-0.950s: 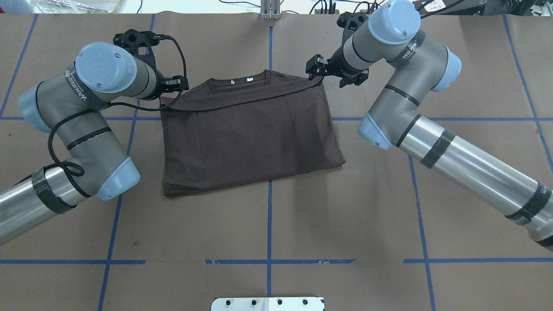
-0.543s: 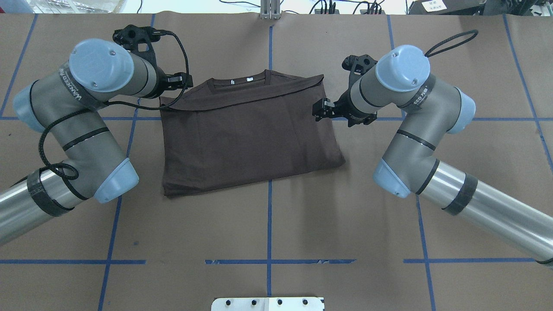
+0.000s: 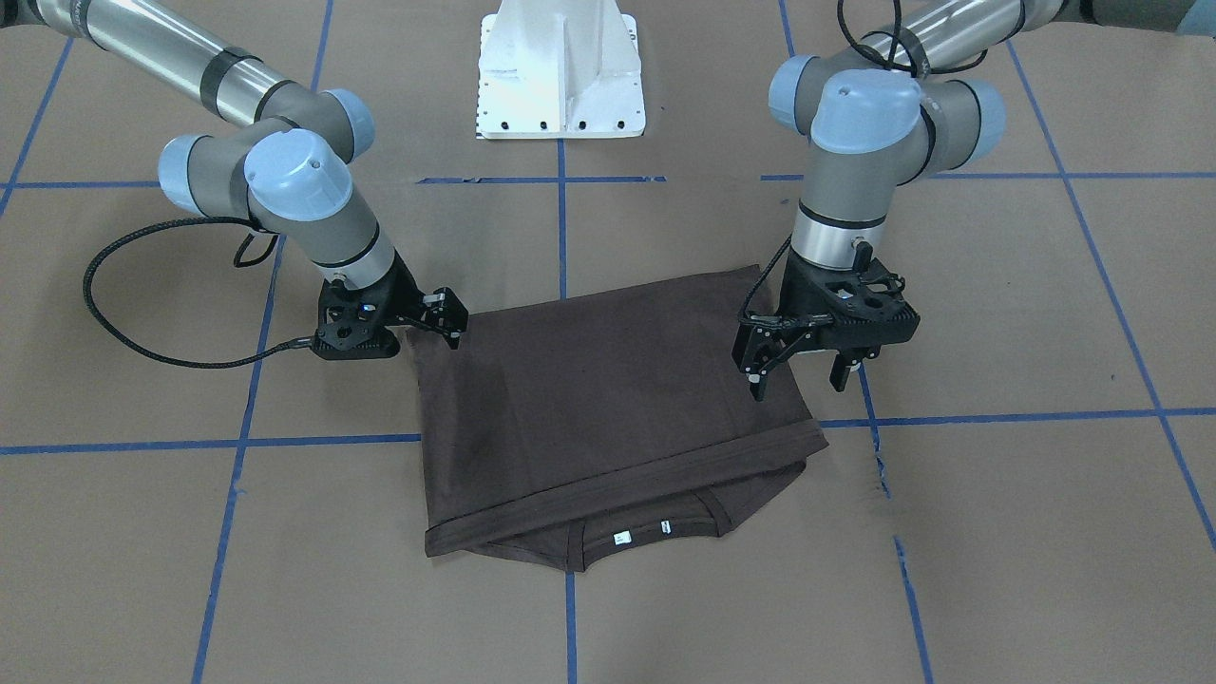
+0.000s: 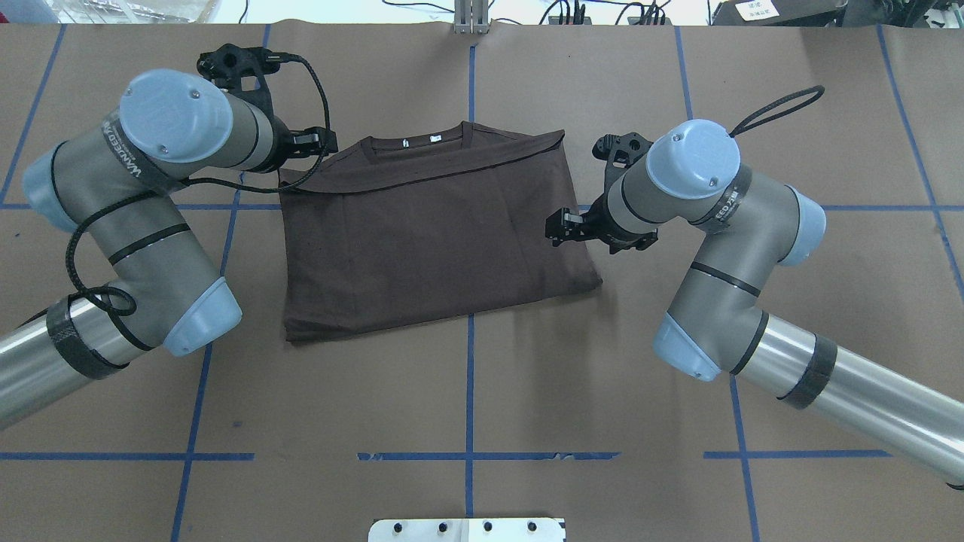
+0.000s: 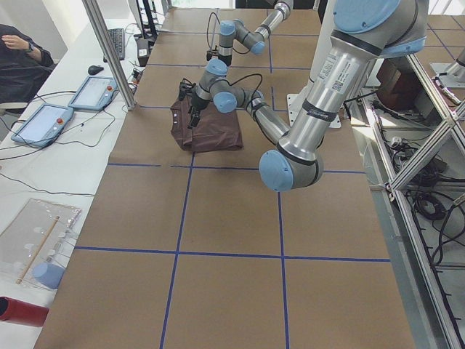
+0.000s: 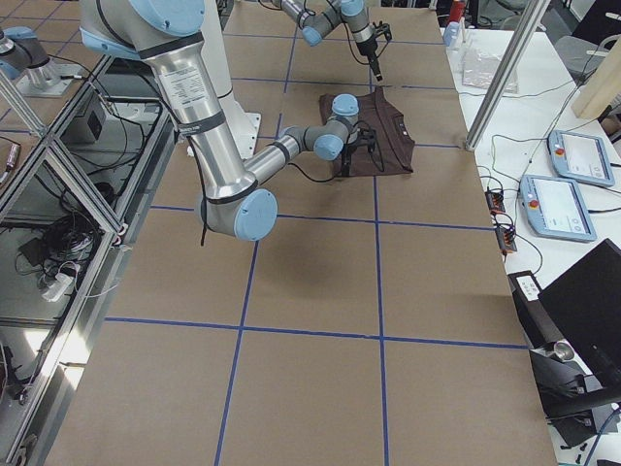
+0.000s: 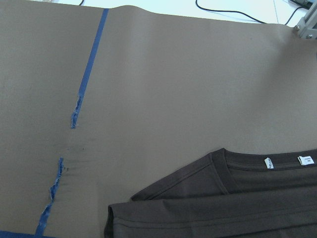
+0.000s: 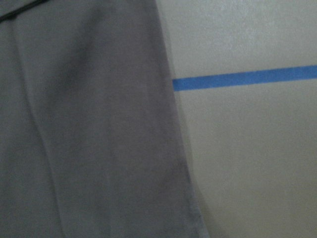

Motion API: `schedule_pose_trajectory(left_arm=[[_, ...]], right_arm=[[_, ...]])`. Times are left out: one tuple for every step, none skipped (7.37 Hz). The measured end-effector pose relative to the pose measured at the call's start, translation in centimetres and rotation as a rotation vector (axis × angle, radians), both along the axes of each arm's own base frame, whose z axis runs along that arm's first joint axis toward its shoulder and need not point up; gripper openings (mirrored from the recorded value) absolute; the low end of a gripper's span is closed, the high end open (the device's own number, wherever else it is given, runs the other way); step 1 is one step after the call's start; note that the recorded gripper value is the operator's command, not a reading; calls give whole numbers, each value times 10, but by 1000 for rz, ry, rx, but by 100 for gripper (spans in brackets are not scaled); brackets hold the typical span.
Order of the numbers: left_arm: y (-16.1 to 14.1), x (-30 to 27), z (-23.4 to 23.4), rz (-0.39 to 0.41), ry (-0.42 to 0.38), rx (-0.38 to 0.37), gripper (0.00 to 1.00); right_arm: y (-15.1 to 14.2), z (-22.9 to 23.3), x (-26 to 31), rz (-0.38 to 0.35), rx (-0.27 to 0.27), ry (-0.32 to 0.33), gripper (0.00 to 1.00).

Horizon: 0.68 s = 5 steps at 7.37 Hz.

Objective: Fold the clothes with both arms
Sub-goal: 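Move the right gripper to the folded shirt's side edge and grasp it, then drag the folded shirt away from the left arm with the right gripper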

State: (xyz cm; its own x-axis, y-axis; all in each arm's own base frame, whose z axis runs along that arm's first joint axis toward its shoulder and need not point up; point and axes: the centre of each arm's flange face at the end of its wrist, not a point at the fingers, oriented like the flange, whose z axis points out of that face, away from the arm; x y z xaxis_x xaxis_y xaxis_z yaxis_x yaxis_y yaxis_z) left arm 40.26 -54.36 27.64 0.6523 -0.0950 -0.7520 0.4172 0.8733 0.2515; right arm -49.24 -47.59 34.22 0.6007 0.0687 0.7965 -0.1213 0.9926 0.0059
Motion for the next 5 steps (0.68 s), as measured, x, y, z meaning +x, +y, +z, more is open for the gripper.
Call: schedule_pose_trajectory(left_arm=[[2, -2, -3, 0, 5, 5, 100], [3, -3, -6, -1, 8, 9, 100], [4, -5, -8, -1, 11, 11, 100], [5, -6, -10, -1, 15, 15, 100], [6, -6, -12, 0, 19, 18, 100]], right_arm=[[4, 5, -4, -9, -5, 6, 44], [7, 7, -7, -15, -7, 10, 0], [8, 8, -8, -21, -6, 11, 0], [7, 8, -7, -28, -2, 10, 0], [5, 7, -4, -31, -3, 5, 0]])
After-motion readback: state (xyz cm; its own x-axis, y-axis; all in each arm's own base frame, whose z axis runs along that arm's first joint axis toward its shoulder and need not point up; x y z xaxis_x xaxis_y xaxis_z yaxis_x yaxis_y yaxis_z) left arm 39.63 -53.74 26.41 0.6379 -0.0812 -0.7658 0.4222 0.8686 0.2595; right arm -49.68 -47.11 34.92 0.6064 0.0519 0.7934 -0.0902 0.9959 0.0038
